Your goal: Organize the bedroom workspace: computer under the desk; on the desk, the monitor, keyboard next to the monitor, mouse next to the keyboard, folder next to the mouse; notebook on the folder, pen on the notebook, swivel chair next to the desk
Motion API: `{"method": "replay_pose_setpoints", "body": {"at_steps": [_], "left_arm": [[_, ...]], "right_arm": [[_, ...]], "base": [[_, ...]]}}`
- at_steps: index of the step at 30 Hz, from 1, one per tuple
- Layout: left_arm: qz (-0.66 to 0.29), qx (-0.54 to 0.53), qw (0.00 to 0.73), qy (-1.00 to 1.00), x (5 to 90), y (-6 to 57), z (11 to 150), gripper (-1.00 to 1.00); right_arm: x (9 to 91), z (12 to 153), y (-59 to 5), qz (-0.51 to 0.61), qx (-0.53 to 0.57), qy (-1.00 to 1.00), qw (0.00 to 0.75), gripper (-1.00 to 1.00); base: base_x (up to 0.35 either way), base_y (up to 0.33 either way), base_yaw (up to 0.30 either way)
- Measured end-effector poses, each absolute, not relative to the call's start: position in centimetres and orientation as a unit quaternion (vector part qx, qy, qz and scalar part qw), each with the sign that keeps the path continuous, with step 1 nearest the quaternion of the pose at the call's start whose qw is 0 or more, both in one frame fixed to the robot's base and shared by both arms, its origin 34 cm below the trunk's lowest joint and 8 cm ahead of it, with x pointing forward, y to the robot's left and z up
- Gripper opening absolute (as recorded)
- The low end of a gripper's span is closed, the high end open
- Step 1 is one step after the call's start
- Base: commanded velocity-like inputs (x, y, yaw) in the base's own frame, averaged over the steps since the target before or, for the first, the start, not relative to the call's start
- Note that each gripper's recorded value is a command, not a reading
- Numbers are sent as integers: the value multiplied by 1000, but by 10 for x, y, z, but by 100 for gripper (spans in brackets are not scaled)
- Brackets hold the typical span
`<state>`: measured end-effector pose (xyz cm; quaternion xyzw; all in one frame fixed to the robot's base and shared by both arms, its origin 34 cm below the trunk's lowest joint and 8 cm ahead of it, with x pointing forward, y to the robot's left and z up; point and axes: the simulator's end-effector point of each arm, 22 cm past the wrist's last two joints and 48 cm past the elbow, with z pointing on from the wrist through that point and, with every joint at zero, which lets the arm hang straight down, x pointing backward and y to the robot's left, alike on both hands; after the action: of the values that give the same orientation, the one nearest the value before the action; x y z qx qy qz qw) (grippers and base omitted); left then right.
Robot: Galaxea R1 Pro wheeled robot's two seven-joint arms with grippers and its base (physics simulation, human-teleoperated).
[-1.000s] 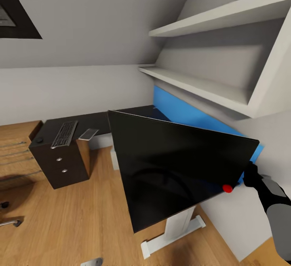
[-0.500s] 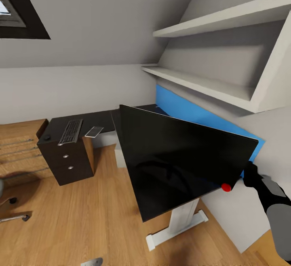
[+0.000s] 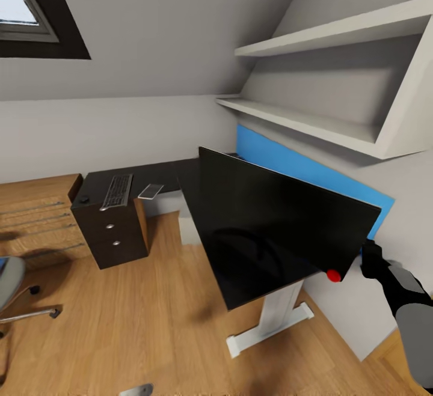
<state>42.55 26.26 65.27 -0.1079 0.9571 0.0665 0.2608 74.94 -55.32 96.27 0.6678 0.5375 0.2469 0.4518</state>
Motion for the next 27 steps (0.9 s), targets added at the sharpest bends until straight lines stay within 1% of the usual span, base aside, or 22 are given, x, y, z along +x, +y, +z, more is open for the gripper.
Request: {"method": "replay_pose_setpoints", "body": {"at_steps": [17, 23, 27], "left_arm": [[66, -108, 261, 957, 426, 262, 653, 100], [66, -108, 261, 957, 425, 262, 653, 100], [66, -108, 261, 957, 425, 262, 653, 100]], "right_arm": [[750, 961, -549, 249, 668, 538, 450, 100], [750, 962, -550, 248, 669, 537, 450, 100], [750, 962, -551, 247, 669, 536, 451, 100]], "base": [[-220, 240, 0], [-60, 59, 0], [-9, -135, 0]]}}
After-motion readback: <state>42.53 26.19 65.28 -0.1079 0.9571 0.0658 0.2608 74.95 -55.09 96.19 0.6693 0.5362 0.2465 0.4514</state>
